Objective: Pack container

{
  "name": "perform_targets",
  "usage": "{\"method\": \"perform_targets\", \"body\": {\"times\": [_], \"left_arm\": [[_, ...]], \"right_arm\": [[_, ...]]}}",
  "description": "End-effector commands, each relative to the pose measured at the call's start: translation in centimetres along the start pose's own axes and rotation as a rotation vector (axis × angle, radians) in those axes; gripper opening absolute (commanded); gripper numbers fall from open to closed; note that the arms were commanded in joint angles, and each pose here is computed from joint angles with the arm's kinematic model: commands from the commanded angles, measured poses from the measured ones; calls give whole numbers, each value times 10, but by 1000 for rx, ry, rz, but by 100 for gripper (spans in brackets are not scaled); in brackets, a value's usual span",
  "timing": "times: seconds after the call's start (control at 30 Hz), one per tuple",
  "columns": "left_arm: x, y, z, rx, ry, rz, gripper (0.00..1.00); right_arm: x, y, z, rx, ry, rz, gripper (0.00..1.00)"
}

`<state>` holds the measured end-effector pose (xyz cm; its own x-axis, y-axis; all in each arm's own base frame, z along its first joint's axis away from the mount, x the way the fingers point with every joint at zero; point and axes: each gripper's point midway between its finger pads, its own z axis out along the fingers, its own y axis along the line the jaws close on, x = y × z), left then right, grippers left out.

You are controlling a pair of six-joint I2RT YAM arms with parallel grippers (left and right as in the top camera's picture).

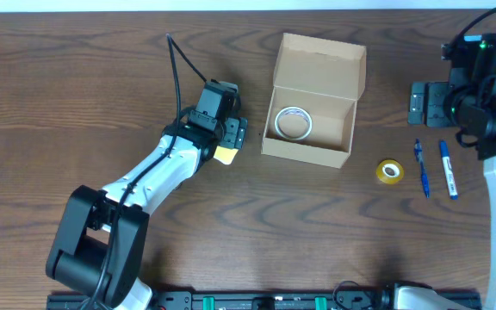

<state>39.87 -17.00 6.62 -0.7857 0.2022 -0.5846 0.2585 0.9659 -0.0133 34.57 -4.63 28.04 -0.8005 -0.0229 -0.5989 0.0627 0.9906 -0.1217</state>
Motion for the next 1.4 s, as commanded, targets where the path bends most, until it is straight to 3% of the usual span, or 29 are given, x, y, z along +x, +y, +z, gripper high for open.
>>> {"method": "perform_targets", "body": {"times": [0.0, 0.27, 0.5, 0.67, 0.93, 1.1, 1.37], "left_arm": [[-6, 7, 2, -27, -16, -62, 83], [-10, 6, 4, -22, -43, -91, 81], [-11, 7, 7, -21, -76, -95, 73], [-11, 19, 9, -83, -120, -154, 73], [22, 19, 21, -62, -96, -218, 72], [37, 7, 25, 10, -85, -215, 73], [56, -17, 25, 114, -8, -129, 84]], "right_arm": [[-5, 2, -3, -9, -14, -3, 98], [-5, 2, -3, -9, -14, -2, 99], [-2, 2, -3, -7, 1, -4, 99], [4, 2, -3, -7, 22, -5, 99], [6, 2, -3, -6, 34, -6, 99], [7, 2, -3, -7, 37, -6, 99], [12, 3, -3, -9, 58, -8, 99]]}}
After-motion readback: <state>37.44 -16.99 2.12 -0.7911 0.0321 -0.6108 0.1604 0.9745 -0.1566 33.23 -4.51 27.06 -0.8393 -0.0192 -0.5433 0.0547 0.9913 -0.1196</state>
